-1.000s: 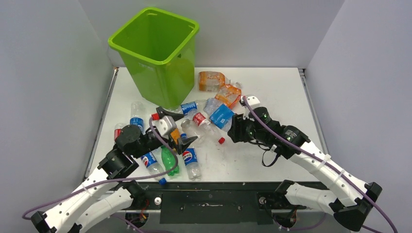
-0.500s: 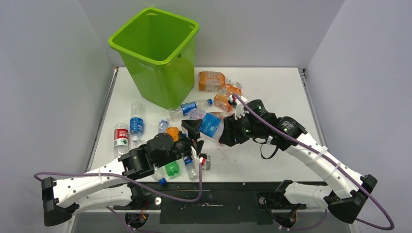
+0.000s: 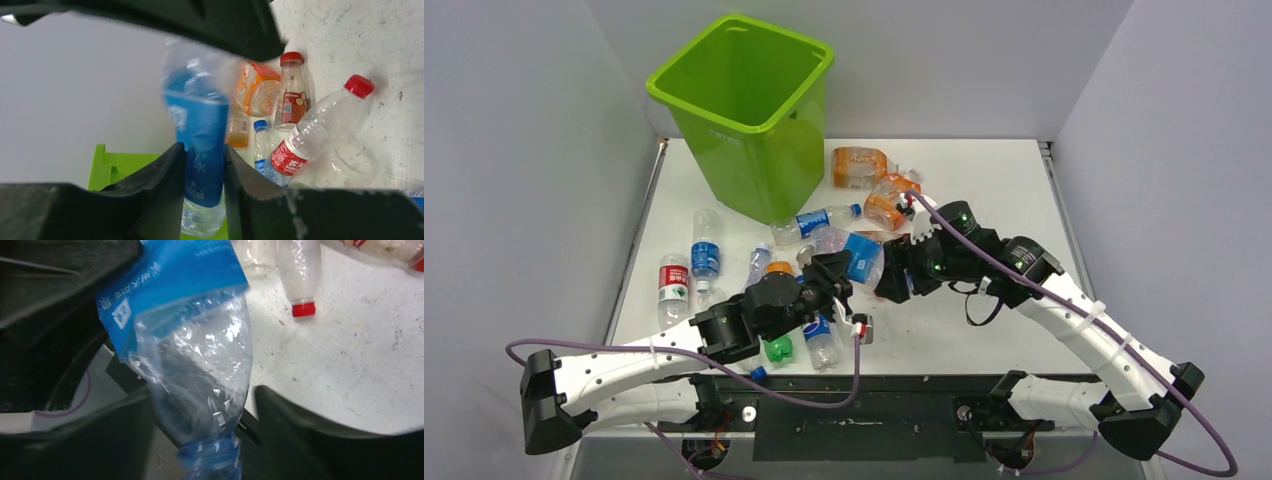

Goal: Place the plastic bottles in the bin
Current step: Place the plastic bottle in the trash bin.

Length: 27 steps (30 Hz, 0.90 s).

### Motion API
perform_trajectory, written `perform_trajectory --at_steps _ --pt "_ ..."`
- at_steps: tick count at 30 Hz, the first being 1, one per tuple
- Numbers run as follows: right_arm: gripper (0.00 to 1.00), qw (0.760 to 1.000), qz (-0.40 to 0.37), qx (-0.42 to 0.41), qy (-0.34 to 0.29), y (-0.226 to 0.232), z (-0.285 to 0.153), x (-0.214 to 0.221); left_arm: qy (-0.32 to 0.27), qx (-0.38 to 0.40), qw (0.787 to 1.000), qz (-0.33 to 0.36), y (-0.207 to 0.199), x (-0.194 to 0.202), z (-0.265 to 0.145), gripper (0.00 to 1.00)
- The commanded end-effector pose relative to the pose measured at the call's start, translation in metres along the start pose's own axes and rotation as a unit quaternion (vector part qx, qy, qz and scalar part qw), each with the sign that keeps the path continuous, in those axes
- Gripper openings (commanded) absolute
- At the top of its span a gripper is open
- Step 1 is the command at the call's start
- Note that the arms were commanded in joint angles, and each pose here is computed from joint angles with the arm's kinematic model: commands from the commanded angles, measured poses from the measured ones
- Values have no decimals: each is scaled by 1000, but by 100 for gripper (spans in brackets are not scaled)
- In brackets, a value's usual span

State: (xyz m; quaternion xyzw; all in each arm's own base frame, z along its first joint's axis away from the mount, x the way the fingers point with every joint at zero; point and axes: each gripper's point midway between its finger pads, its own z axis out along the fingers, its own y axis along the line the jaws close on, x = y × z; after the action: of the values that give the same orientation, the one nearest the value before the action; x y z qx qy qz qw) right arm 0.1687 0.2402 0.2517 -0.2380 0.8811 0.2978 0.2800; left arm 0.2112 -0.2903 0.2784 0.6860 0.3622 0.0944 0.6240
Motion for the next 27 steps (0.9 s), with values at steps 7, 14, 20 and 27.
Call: perform_trajectory --at_steps 7,14,20,27 --pt "91 968 -55 -47 -239 42 -88 -97 -33 -79 954 -288 19 -17 -9 8" --pt "90 873 -61 -101 -474 54 -167 -120 -112 -64 781 -611 3 -47 -12 0" --pt "90 881 -57 -108 -458 46 -147 -98 -245 46 642 -725 5 -98 -40 0" --pt "94 880 -68 -206 -422 74 -123 -83 -372 106 534 -752 33 -117 -80 0"
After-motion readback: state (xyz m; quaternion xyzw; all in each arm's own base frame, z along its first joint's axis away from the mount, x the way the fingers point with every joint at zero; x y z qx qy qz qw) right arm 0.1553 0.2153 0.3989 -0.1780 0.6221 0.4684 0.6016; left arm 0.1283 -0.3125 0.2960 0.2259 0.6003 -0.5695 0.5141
